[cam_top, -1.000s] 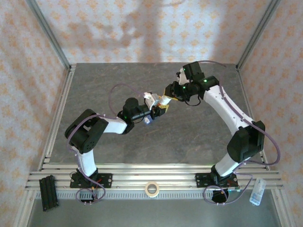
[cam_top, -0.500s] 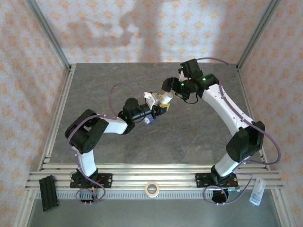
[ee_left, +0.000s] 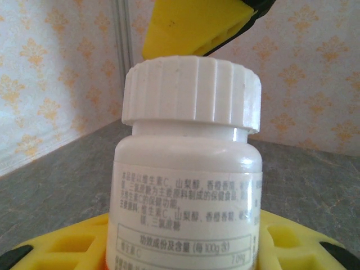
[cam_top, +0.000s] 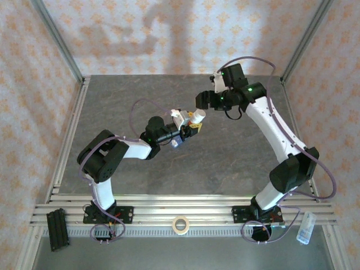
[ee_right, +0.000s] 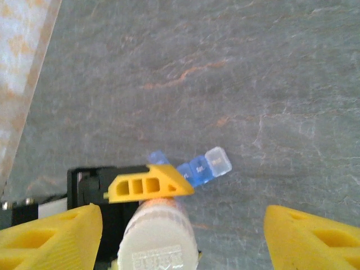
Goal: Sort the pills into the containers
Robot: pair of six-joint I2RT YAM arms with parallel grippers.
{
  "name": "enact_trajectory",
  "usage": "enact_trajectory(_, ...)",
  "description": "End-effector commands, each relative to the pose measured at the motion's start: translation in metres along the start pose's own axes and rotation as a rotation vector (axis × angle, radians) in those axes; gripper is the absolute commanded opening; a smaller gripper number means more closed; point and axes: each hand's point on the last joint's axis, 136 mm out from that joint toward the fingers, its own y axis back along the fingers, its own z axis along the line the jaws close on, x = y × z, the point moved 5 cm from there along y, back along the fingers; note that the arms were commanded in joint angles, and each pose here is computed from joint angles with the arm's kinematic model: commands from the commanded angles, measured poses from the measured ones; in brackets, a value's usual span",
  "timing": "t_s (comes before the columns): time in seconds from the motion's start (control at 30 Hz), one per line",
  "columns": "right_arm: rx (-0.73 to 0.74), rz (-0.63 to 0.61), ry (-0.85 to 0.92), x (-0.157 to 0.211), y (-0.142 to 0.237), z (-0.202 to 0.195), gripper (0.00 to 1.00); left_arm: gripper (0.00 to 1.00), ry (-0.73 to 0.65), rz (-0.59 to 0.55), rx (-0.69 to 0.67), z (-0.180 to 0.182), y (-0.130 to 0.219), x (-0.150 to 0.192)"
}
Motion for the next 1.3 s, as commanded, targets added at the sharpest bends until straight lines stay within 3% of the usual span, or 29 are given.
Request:
enact_trajectory(0.0,-0.058,0.039,0.144,0.010,0.012,0.009,0.74,0.00,-0.038,-0.074,0.029,-0.003,-0.003,-0.020)
enact_trajectory(0.57,-0.106,0.117,0.123,0.019,-0.006,0.008,0.68,0.00,-0.040,-0.080,0.028,-0.002,-0.003,-0.024)
enact_trajectory(0.97,-0.093,0.154,0.102,0.024,-0.017,0.001,0.58,0.00,-0.043,-0.084,0.028,-0.002,-0.004,-0.025)
enact_trajectory(1.27,-0.085,0.163,0.014,0.028,-0.027,-0.003,0.40,0.00,-0.042,-0.084,0.028,-0.002,-0.004,-0.025)
